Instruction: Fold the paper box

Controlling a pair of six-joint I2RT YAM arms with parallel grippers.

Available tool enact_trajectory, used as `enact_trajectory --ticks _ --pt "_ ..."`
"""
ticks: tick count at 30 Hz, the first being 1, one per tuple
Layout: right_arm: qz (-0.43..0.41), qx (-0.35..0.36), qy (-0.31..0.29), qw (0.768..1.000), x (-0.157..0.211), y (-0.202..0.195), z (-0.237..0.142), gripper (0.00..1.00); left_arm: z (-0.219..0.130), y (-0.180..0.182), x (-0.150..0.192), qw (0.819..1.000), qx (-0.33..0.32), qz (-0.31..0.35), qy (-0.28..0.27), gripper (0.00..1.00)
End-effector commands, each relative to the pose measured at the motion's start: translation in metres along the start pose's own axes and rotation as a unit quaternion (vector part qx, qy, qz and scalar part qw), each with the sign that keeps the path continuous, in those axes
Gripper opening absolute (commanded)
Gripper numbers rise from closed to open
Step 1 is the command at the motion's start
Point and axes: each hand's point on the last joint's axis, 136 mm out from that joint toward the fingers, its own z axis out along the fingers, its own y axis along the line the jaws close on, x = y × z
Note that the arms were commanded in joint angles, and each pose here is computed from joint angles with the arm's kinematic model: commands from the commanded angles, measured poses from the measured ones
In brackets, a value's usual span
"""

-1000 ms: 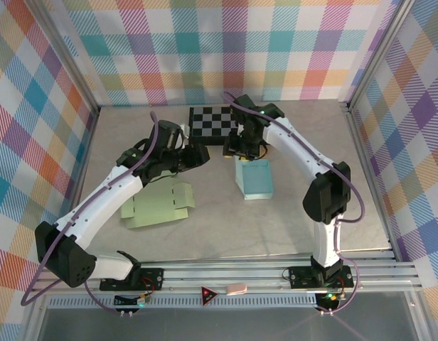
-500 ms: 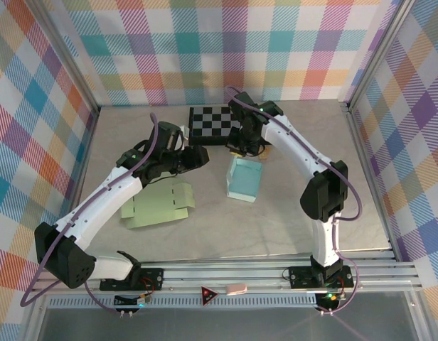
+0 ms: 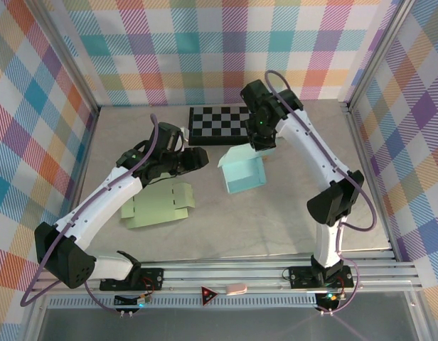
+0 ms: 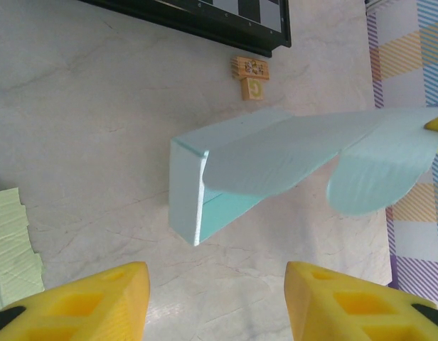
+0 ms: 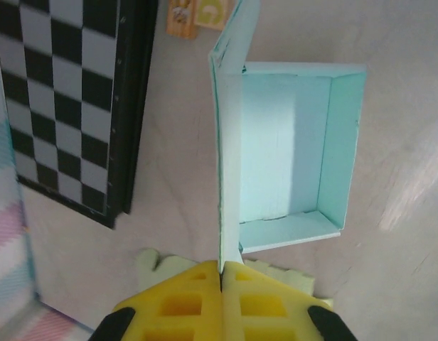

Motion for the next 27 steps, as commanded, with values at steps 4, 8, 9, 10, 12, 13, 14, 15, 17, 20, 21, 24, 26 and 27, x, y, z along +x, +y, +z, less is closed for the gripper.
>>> enact_trajectory --ticks 4,8,9,10,12,13,14,15,17,20,21,24,26,27 --pt "0.194 0.108 0.029 0.975 -0.009 -0.026 0.030 0.00 -0.006 0.002 0.008 1.000 0.008 0.003 0.012 0.52" --pt "0.218 0.101 0.026 0.970 -0.013 -0.021 0.035 0.00 0.000 0.004 0.014 1.000 0.012 0.008 0.025 0.52" --pt "0.218 0.100 0.027 0.971 -0.013 -0.020 0.037 0.00 0.003 0.004 0.017 0.999 0.012 0.011 0.032 0.53" --pt "0.213 0.099 0.028 0.972 -0.013 -0.018 0.038 0.00 0.006 0.004 0.019 0.999 0.015 0.014 0.041 0.54" --pt "0.199 0.103 0.027 0.974 -0.012 -0.020 0.040 0.03 0.015 0.005 0.025 0.998 0.015 0.021 0.065 0.55" --pt "0.191 0.108 0.026 0.975 -0.013 -0.022 0.040 0.06 0.020 0.005 0.027 0.997 0.016 0.023 0.077 0.55" --pt "0.184 0.111 0.024 0.976 -0.013 -0.024 0.041 0.07 0.025 0.006 0.028 0.996 0.016 0.026 0.085 0.55" --pt "0.174 0.116 0.022 0.978 -0.014 -0.027 0.041 0.07 0.029 0.006 0.029 0.995 0.016 0.027 0.092 0.55" --pt "0.158 0.122 0.018 0.980 -0.016 -0.031 0.041 0.08 0.037 0.007 0.027 0.995 0.018 0.029 0.097 0.55" --pt "0.132 0.114 0.009 0.985 -0.021 -0.032 0.039 0.15 0.045 0.006 0.020 0.995 0.023 0.029 0.097 0.56" --pt "0.121 0.106 0.005 0.987 -0.023 -0.031 0.037 0.17 0.047 0.006 0.017 0.995 0.024 0.030 0.095 0.56" --pt "0.102 0.084 0.000 0.991 -0.028 -0.028 0.033 0.19 0.052 0.004 0.012 0.994 0.028 0.037 0.097 0.56" --pt "0.091 0.079 0.001 0.993 -0.029 -0.028 0.032 0.21 0.056 0.005 0.011 0.994 0.026 0.041 0.100 0.56" --pt "0.084 0.076 0.003 0.994 -0.029 -0.027 0.030 0.22 0.057 0.005 0.010 0.994 0.025 0.043 0.101 0.56"
